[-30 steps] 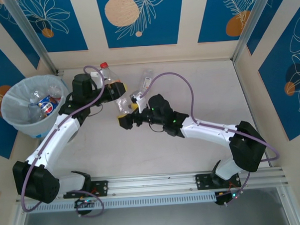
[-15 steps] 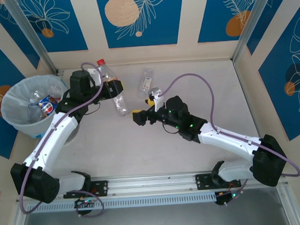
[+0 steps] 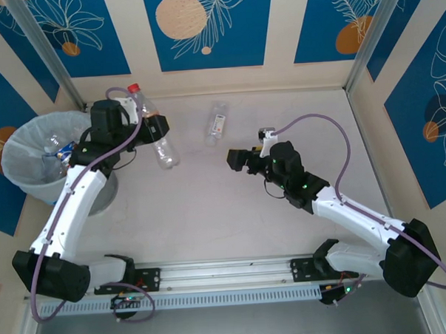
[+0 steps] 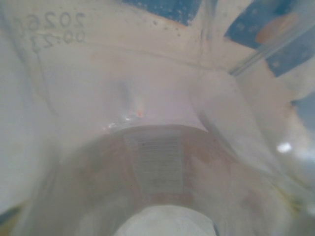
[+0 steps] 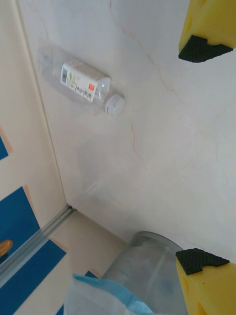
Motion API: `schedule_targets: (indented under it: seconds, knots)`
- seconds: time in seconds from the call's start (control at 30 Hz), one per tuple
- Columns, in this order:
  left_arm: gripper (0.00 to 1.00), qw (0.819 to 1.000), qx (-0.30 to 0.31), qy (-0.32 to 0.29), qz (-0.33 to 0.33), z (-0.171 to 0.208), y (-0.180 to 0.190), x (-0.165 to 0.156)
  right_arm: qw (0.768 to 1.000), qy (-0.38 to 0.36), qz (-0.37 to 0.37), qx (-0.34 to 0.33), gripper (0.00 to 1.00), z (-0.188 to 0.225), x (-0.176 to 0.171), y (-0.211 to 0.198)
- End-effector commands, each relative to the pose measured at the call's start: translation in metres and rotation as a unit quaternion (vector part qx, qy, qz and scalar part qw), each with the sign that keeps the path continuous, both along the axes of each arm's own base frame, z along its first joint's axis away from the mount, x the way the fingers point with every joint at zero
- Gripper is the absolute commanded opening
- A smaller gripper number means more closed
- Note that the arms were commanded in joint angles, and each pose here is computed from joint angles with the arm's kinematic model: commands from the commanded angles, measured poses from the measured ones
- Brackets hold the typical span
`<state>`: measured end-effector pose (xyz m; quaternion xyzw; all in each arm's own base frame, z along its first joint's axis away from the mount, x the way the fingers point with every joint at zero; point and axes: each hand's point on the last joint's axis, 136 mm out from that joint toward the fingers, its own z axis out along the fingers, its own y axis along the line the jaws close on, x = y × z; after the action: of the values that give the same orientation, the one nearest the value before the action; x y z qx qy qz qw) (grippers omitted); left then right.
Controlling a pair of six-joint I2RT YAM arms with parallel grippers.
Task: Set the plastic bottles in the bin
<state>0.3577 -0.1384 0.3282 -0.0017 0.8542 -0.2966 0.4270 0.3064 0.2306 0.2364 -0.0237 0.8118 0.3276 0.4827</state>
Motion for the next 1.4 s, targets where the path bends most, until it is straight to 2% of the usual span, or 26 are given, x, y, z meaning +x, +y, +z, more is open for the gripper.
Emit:
schedule_targets:
  seconds: [0.0,0.3,0.4,0.57,0.8,0.9,0.97,1.07,1.13,1.37]
  knots:
    - [0.48,0.998,0.035,-0.039,0.025,0.031,0.025,-0.011,1.000,0.026,-0.013,0.004,1.00,-0.007,-0.003,-0.009]
    - [0.49,0.992,0.064,-0.049,0.094,0.054,0.077,-0.015,0.998,0.055,-0.008,-0.019,1.00,-0.022,0.001,-0.008]
    - [0.49,0.986,0.091,-0.062,0.127,0.065,0.102,-0.016,0.997,0.068,-0.021,-0.023,0.99,-0.029,0.005,-0.012]
    - [0.49,0.971,0.148,-0.076,0.173,0.081,0.135,-0.017,0.996,0.082,-0.011,-0.024,1.00,-0.034,0.008,-0.008]
    - [0.50,0.931,0.217,-0.089,0.279,0.110,0.197,-0.029,0.995,0.093,-0.019,-0.023,1.00,-0.039,0.012,-0.009]
    - [0.50,0.905,0.259,-0.085,0.326,0.118,0.224,-0.034,0.995,0.096,-0.014,-0.022,1.00,-0.041,0.014,-0.006]
    - [0.50,0.870,0.306,-0.072,0.380,0.121,0.250,-0.041,0.995,0.097,-0.007,-0.022,1.00,-0.041,0.014,-0.003]
    - [0.50,0.803,0.385,-0.051,0.452,0.121,0.287,-0.053,0.995,0.098,0.000,-0.020,1.00,-0.041,0.016,0.001]
    - [0.51,0.773,0.417,-0.044,0.476,0.114,0.301,-0.055,0.995,0.093,0.008,-0.019,0.99,-0.040,0.017,0.005]
    - [0.52,0.724,0.477,-0.026,0.498,0.100,0.325,-0.045,0.996,0.083,0.023,-0.009,1.00,-0.037,0.018,0.011]
